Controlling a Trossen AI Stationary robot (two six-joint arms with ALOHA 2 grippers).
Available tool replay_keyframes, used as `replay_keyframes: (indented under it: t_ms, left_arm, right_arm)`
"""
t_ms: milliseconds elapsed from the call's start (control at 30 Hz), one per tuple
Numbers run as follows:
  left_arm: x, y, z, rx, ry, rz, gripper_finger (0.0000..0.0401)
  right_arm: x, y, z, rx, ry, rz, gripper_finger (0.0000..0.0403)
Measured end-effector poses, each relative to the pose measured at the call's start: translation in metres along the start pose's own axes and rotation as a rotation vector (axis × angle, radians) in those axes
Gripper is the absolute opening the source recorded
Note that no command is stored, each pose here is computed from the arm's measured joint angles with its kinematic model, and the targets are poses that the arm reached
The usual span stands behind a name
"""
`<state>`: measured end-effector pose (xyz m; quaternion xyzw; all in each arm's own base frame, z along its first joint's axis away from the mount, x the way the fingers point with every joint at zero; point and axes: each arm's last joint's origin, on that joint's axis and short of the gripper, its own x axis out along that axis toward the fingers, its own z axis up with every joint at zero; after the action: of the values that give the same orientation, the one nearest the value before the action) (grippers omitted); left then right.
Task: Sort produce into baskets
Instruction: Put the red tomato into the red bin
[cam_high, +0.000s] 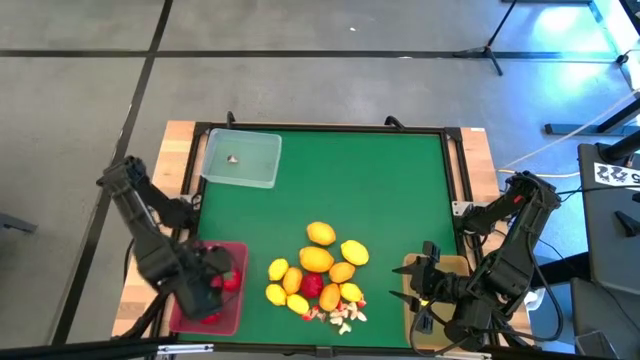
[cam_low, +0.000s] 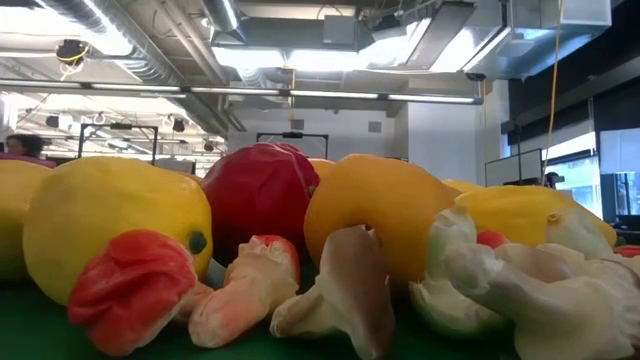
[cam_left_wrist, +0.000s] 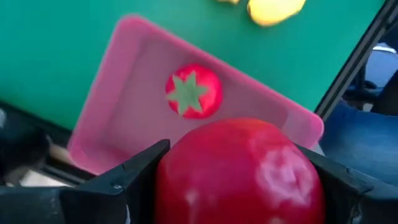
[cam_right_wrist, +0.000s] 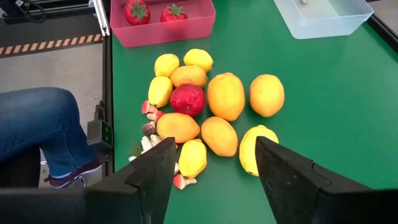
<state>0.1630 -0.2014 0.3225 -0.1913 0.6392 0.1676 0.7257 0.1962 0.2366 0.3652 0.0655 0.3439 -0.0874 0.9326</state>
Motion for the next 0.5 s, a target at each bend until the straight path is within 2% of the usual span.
replay_keyframes:
  t_ms: [167,400,500]
  left_arm:
    - [0.014,0.002,-0.019,-0.111,0.007,0.055,0.0287]
    - [0.048,0.005,-0.027,-0.114,0.101,0.099,0.0322]
    - [0.061,0.013,-0.026,-0.128,0.139,0.16,0.0339]
  right_arm:
    - [0.0,0.0,0.0,-0.002,0.0,-0.001,0.0221]
    - [0.005,0.004,-0.003,-0.041,0.019,-0.003,0.0221]
    - [0.006,0.005,-0.004,-0.038,0.034,0.004,0.0221]
